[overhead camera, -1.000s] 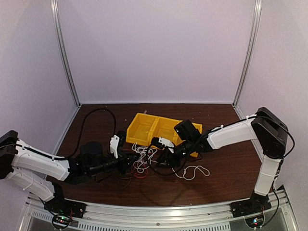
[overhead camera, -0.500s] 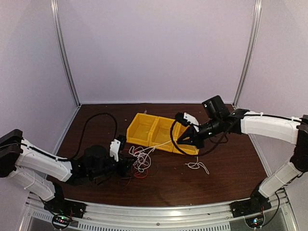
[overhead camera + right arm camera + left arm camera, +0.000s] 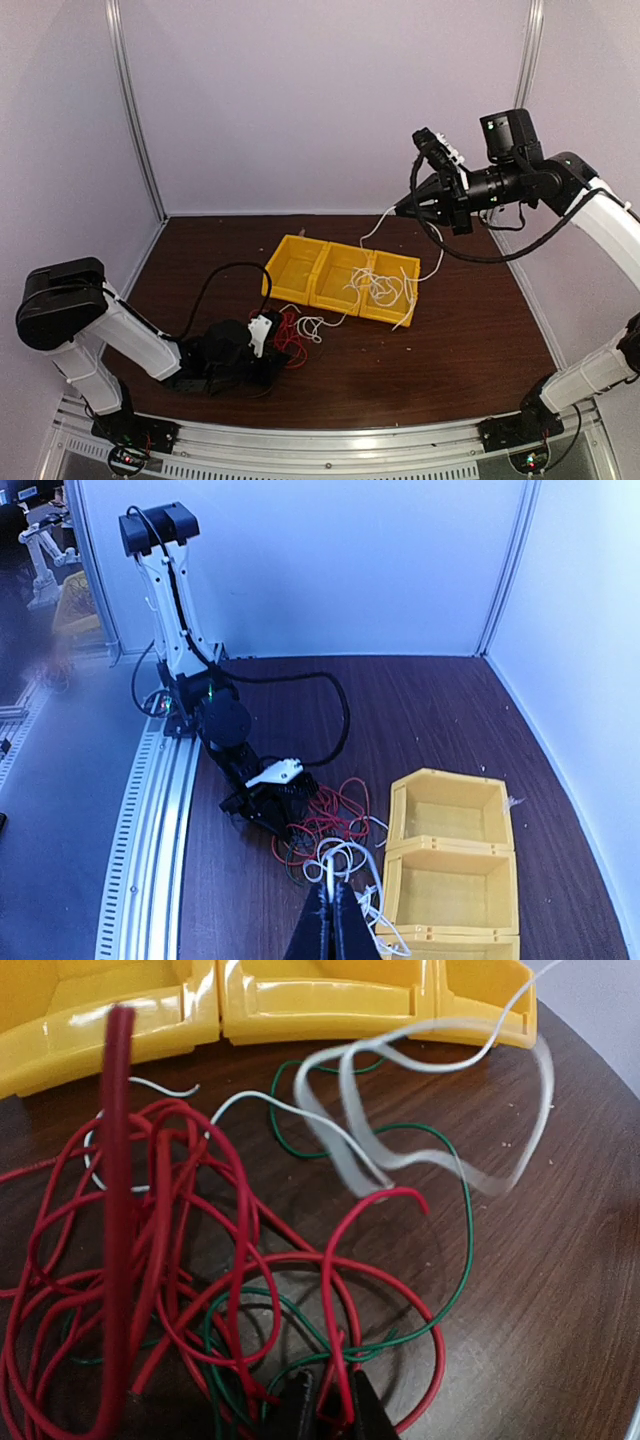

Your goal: Untangle the cables

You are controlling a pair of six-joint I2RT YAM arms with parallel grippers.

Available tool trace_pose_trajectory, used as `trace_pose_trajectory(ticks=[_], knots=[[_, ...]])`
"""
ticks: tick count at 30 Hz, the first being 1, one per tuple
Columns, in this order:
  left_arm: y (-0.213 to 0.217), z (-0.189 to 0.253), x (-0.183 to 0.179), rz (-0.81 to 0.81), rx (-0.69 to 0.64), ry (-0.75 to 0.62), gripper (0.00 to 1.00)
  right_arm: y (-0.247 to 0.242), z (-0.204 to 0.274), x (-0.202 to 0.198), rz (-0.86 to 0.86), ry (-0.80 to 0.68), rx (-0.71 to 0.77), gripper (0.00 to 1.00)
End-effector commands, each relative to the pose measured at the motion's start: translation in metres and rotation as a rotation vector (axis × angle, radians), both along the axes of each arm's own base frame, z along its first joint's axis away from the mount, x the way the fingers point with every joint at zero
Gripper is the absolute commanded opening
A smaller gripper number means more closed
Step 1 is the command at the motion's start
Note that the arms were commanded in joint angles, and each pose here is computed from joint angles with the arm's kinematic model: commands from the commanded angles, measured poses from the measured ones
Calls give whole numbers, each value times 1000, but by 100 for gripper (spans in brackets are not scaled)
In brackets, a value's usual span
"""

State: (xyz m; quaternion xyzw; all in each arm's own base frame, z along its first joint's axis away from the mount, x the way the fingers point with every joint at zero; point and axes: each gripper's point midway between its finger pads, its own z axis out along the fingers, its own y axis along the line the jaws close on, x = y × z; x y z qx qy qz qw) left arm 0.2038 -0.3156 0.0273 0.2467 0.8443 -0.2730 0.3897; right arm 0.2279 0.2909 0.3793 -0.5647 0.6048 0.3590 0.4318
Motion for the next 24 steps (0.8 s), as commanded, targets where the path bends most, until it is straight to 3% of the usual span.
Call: trace_pose_trajectory(ticks=[1, 8, 10, 12, 15, 24], knots=[[-8, 3, 7, -12, 22, -19, 10, 0, 40, -19, 79, -33, 68, 0], [-3, 41, 3, -11, -34, -100, 4, -2, 75, -23, 81, -107, 116, 0], [-7, 70, -3, -20, -42, -182, 13, -1, 72, -22, 83, -95, 119, 0], [-12, 101, -6, -31, -60, -255, 33, 0, 69, -23, 89, -83, 123, 0], [-21, 134, -10, -72, -97, -314, 50, 2, 65, -24, 91, -77, 119, 0], [-77, 156, -24, -306, -175, -447, 56, 3, 80, -26, 96, -95, 144, 0]])
